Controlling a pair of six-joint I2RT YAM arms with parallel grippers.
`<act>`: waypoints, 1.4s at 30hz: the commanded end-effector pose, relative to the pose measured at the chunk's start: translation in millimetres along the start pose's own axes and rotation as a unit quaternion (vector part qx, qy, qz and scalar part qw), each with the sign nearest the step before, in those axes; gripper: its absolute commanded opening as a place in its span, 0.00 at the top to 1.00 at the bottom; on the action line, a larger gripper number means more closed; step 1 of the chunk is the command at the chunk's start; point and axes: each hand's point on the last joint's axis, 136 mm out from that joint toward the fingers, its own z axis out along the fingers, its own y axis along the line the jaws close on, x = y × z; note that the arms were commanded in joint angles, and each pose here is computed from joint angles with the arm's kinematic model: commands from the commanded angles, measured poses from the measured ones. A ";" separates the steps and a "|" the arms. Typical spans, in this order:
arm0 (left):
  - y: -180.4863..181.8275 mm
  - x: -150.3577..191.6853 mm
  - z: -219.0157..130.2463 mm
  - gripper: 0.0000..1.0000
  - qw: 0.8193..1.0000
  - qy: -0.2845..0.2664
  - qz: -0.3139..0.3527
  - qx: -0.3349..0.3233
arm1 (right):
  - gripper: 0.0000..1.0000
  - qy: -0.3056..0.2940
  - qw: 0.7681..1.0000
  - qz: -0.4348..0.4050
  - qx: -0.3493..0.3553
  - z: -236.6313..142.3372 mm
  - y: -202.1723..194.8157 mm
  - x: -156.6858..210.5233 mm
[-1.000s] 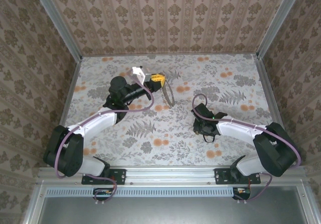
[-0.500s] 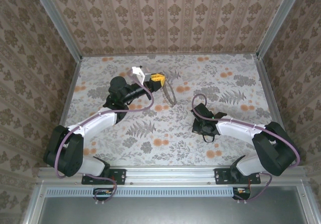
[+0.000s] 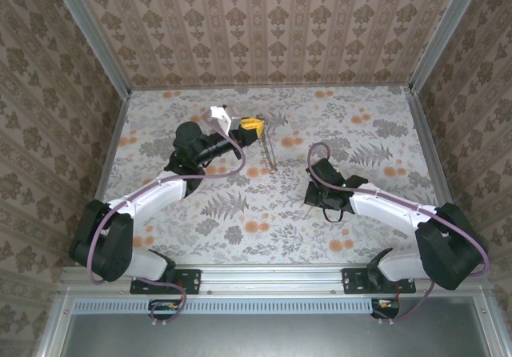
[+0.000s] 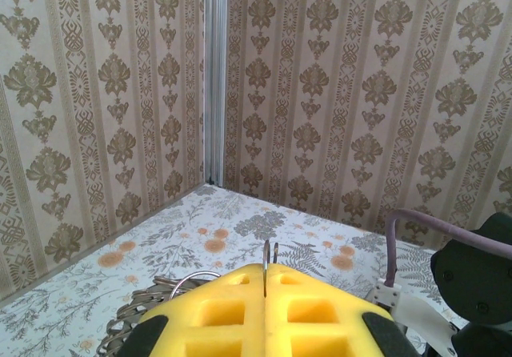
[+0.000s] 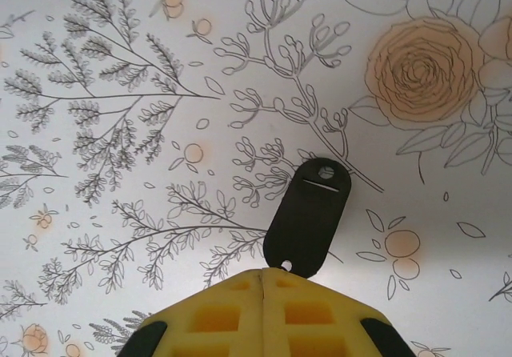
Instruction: Put the keys on the keyring
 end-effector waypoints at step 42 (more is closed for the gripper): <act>-5.2 -15.2 -0.4 1.00 1.000 -0.022 0.007 0.008 | 0.65 0.030 0.996 -0.003 -0.085 11.5 18.3 4.3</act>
